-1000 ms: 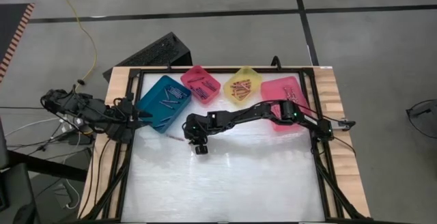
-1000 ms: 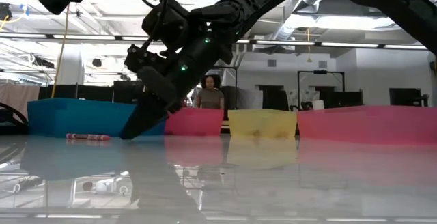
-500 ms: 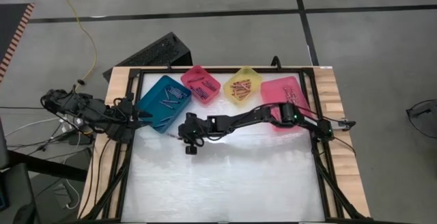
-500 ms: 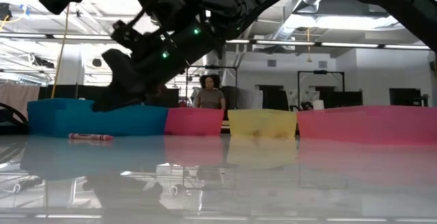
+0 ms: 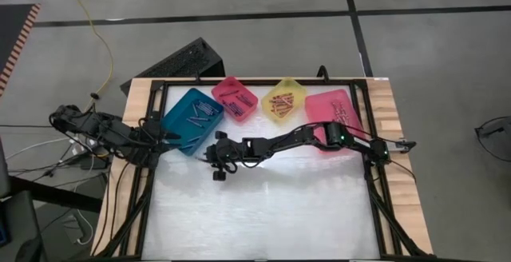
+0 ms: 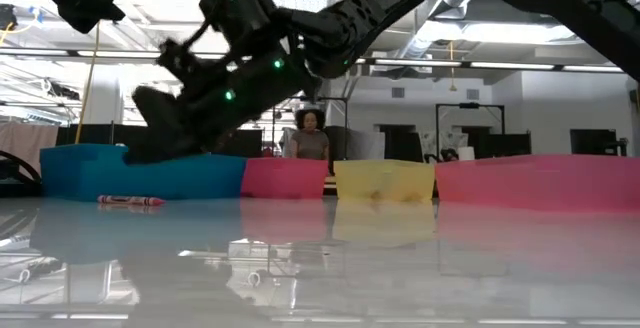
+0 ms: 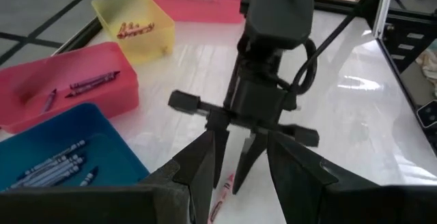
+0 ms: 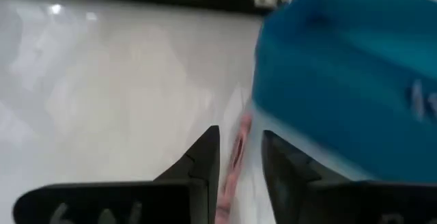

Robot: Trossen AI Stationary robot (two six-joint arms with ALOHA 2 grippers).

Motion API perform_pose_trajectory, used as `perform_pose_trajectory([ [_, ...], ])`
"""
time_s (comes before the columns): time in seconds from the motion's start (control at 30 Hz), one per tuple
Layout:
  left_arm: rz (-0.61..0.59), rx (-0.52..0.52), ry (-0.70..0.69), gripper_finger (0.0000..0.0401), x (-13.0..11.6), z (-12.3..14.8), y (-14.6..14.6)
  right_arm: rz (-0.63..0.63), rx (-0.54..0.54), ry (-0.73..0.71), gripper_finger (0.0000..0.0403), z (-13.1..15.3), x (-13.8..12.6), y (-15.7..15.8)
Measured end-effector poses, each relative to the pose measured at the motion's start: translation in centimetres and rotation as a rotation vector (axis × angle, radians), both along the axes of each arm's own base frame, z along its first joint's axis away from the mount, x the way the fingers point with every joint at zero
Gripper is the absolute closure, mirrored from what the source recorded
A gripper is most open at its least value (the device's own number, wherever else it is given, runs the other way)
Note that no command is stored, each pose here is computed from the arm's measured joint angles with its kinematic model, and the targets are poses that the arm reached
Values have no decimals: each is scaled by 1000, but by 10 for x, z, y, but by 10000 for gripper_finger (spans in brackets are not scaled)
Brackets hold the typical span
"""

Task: Sort crayons
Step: Put the pink crayon into the pink bin

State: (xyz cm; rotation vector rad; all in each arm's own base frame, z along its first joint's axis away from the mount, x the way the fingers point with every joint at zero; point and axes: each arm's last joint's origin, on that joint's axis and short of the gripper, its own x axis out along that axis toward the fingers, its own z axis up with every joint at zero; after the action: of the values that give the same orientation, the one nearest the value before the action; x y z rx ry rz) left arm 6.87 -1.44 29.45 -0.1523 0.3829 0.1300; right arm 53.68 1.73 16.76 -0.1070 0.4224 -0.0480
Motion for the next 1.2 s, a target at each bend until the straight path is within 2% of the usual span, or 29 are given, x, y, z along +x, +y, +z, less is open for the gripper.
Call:
perform_pose_trajectory([
  [0.23, -4, 5, -5, 278, 0, 1, 0, 0, 7, 14, 296, -26, 4, 4],
  [0.33, -3, 5, -6, 278, 0, 1, 0, 0, 9, 7, 296, -28, 5, 5],
  [0.83, 0, 6, -6, 278, 0, 1, 0, -78, 122, 72, 297, -57, 6, -1],
  [1.2, 3, 1, -5, 278, 0, 0, 0, -114, 180, 100, 353, -61, 5, -1],
])
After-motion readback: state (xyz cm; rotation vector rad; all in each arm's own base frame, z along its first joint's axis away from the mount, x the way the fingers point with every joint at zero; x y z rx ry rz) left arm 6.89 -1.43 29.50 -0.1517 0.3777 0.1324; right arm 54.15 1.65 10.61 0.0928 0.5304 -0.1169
